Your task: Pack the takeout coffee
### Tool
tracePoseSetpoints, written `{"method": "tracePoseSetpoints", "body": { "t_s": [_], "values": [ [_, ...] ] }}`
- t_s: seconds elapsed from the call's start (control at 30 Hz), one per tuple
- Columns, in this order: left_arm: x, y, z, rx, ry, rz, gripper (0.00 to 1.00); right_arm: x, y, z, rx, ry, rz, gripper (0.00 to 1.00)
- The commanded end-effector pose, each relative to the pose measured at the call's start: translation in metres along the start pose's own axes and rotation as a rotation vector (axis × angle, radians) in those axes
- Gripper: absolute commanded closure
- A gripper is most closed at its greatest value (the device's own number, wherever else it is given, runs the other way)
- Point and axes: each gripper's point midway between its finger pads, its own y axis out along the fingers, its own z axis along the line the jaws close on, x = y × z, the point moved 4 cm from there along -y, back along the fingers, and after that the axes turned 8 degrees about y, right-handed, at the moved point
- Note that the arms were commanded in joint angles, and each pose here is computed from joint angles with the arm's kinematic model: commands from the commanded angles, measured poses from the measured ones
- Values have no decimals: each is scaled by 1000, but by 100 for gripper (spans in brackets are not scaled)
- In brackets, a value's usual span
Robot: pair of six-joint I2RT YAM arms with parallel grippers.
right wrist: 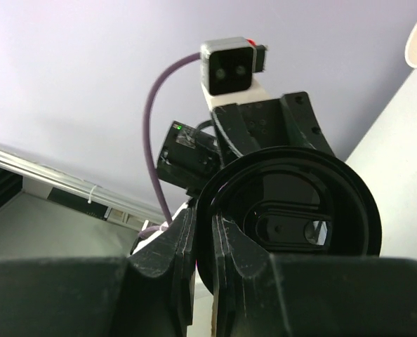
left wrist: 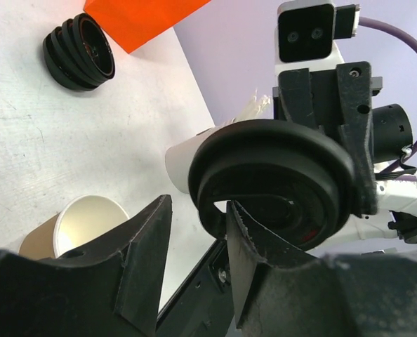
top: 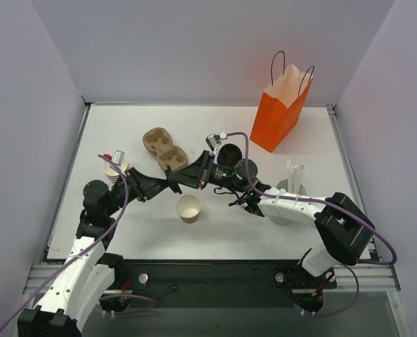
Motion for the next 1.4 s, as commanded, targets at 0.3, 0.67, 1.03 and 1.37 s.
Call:
{"method": "tracePoseSetpoints", "body": {
  "t_s": [0.3,0.67,1.03,1.37],
  "values": [
    [6,-1,-11,-71,12,-71,71,-8,-8,113,488,-227,-10,100],
    [8,-5,-7,70,25,-5,100,17,-40,52,264,-172,-149,51],
    [-9,-38,30,603,98,287,100,26,-110,-5,-570,-535,-203,29],
    [-30,-13,17,804,208,458,100,40,-168,-8,-964,-624,-260,14]
  ]
}}
